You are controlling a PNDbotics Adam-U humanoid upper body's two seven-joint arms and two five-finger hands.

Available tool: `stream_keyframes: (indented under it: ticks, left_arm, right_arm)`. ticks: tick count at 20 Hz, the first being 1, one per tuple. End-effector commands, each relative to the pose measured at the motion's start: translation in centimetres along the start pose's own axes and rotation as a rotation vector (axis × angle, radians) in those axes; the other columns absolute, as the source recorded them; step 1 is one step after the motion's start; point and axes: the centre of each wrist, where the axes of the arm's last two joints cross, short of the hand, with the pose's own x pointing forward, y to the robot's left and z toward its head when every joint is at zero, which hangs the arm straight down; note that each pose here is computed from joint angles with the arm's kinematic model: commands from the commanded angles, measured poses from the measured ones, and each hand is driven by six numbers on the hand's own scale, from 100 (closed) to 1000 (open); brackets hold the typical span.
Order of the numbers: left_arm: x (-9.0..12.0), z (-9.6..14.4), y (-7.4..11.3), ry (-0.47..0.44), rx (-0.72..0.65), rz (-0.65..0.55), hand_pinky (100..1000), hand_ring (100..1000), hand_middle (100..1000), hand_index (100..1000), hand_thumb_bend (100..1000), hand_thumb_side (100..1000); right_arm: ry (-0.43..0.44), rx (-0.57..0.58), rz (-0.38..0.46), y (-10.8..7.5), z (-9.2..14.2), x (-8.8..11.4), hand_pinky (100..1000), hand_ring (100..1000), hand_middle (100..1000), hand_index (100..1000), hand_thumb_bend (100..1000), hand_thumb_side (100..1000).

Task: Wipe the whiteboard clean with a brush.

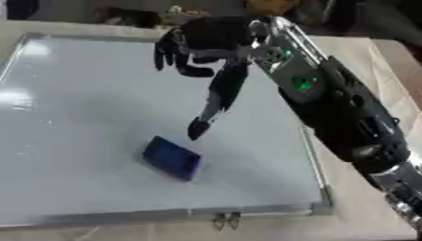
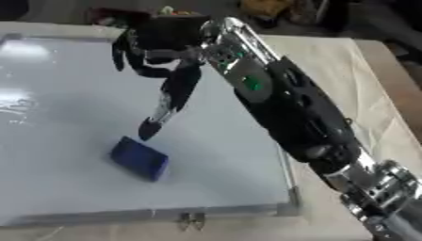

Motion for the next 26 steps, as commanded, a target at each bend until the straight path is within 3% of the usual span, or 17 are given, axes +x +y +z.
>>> stream_keyframes:
  ticks: [1, 2, 11, 16, 17, 26]
  left_arm:
    - [0.6, -0.3, 0.3, -0.016, -0.016, -0.024, 402, 479, 433, 532, 100, 923]
    - [0.6, -0.4, 0.2, -0.016, -0.016, -0.024, 402, 479, 433, 532, 100, 923]
    - [0.6, -0.4, 0.3, -0.013, -0.018, -0.027, 403, 479, 433, 532, 100, 922]
    - [0.6, -0.4, 0.3, -0.013, -0.017, -0.028, 403, 479, 433, 532, 100, 922]
    - [0.6, -0.4, 0.3, -0.012, -0.017, -0.029, 404, 479, 433, 532, 100, 923]
    - [0.7, -0.4, 0.5, -0.01, -0.014, -0.039, 405, 480, 434, 532, 100, 926]
  right_arm:
    - [0.007, 0.018, 0.051, -0.4, -0.2, 0.1, 666, 641, 674, 134, 856, 968]
    - [0.008, 0.019, 0.062, -0.4, -0.3, 0.2, 642, 626, 662, 133, 849, 1000]
    - [-0.024, 0.048, 0.138, 0.2, -1.9, 1.7, 528, 594, 618, 133, 734, 1000]
    - [-0.025, 0.053, 0.151, 0.5, -2.2, 1.8, 528, 594, 618, 133, 734, 1000]
    - [-0.03, 0.062, 0.146, 0.9, -2.3, 2.0, 514, 596, 613, 135, 795, 1000]
    - [-0.017, 0.101, 0.12, 3.5, -2.6, 2.7, 515, 670, 669, 134, 816, 1000]
